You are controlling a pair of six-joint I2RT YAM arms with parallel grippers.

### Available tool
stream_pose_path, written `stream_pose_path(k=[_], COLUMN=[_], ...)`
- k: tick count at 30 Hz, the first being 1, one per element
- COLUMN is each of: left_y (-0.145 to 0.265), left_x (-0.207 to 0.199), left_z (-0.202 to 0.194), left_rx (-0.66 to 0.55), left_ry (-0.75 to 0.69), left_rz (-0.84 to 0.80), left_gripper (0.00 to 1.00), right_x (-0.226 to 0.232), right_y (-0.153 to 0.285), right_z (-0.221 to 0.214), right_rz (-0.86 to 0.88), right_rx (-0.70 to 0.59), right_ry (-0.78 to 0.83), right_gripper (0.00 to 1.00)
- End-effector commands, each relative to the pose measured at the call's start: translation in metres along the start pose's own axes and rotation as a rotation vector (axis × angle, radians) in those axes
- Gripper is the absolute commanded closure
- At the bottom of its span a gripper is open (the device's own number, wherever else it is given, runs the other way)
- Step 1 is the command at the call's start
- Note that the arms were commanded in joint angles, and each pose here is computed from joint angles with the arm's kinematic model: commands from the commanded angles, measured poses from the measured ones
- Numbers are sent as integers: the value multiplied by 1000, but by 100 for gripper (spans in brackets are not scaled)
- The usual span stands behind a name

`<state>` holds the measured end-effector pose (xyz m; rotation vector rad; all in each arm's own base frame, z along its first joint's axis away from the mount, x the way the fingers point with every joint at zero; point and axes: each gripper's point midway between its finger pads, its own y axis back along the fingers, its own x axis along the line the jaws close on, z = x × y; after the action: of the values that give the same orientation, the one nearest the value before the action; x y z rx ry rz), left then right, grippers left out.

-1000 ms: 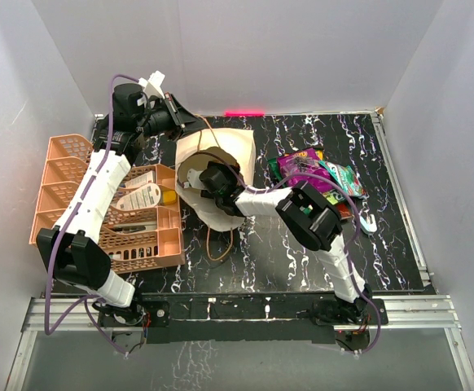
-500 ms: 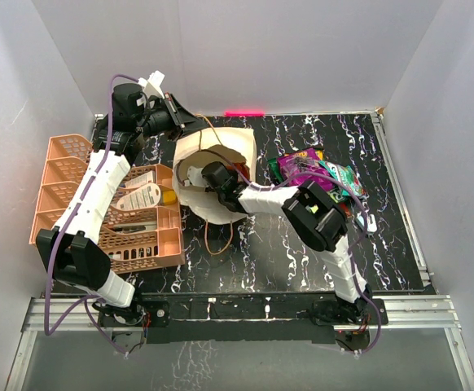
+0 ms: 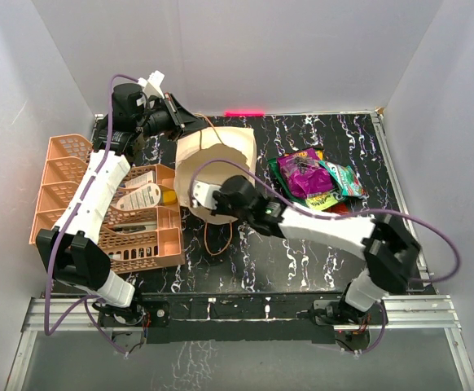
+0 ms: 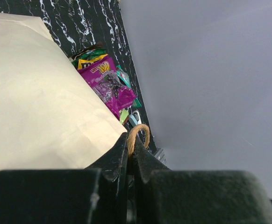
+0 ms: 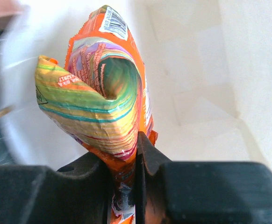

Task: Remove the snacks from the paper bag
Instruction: Take out the snack from the paper bag, then adjust the paper bag at the center of the board.

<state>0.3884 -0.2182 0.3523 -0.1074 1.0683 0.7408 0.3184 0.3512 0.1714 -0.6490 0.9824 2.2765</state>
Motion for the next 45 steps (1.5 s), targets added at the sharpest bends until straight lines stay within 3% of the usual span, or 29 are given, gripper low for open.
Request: stream_pose_path(k=[1,4,12,19,23,28,35,45], left_y=[8,9,18,24,22,3,-18,-1], left_x=[-21,-24,-67,-128,-145,-123,-61,25], left_z=[10,11,19,21,21,16,23,40], left_rx=[-27,-29,-47,-46,-42,-18,-29,-59], left_ry=[-44,-45,21,108,151,232,313,368], left_rz=[-41,-43,-175,-337,-394,-381,-282,-168], left_gripper=[100,100,100,100,100,100,100,100], right_x=[26,19,-73,-131,-140,-142,-142,-145], right_y=[65,108,222,276,297,306,307,308], right_z=[52,70,109,105,105,99,84,72], right_rz=[188,211,-57,-266,-289,-304,-330,-375], right_rx=[-292,-402,-642,-679,-727,-732,-687,-649], right_ry=[-167,-252,-426,-641,-708,-742,-826,-871], right_gripper=[93,93,93,93,93,93,93,93])
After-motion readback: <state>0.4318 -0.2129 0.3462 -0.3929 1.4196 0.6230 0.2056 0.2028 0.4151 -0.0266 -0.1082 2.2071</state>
